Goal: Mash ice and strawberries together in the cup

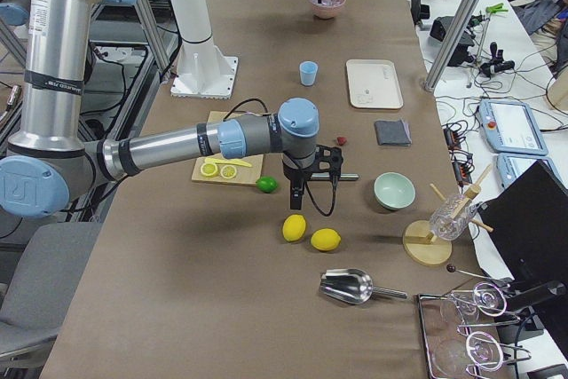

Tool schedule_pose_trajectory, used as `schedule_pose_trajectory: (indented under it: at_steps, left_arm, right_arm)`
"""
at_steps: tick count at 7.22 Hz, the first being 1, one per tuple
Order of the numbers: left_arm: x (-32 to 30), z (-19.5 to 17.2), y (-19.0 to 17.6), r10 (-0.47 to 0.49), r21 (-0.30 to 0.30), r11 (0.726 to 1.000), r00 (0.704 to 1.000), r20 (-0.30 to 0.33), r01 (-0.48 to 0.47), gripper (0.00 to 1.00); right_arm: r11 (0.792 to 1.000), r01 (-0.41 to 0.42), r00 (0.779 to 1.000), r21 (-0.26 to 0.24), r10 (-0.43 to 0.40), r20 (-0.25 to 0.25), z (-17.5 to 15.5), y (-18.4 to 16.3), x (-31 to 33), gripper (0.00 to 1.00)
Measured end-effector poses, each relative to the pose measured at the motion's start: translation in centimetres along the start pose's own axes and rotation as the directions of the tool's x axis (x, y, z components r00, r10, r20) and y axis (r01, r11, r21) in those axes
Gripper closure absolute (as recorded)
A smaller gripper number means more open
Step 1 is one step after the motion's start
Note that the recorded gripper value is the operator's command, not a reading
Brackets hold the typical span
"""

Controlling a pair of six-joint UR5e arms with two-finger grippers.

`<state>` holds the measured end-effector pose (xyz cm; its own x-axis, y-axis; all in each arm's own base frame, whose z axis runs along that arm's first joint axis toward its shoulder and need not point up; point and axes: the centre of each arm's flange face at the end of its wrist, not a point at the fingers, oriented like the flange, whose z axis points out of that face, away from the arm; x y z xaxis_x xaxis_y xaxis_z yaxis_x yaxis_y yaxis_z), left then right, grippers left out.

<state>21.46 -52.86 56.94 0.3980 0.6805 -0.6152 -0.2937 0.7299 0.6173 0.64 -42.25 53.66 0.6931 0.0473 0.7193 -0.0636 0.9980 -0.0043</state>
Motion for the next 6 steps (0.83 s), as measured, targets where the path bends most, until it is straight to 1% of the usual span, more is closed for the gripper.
schedule_pose_trajectory:
  at_steps: [1, 3, 4, 6]
  left_arm:
    - [-0.12, 0.04, 0.03, -0.004, -0.003, 1.000, 1.000, 0.005, 0.004, 0.15]
    - [-0.11, 0.31, 0.00, -0.003, -0.007, 1.000, 1.000, 0.022, 0.003, 0.75]
    - [0.02, 0.51, -0.05, 0.000, -0.008, 1.000, 1.000, 0.028, 0.000, 1.00]
    - [0.31, 0.77, -0.11, 0.006, -0.010, 1.000, 0.999, 0.034, -0.005, 1.00]
  right_arm:
    - [1.000, 0.000, 1.000, 0.001, 0.000, 0.000, -0.04, 0.02, -0.03, 0.00]
    - [1.000, 0.000, 1.000, 0.000, 0.000, 0.001, -0.10, 0.30, -0.03, 0.00]
    - [1.000, -0.001, 1.000, 0.000, 0.001, 0.001, -0.11, 0.42, 0.00, 0.00]
    - [1.000, -0.001, 1.000, -0.001, 0.001, 0.001, -0.11, 0.49, 0.01, 0.00]
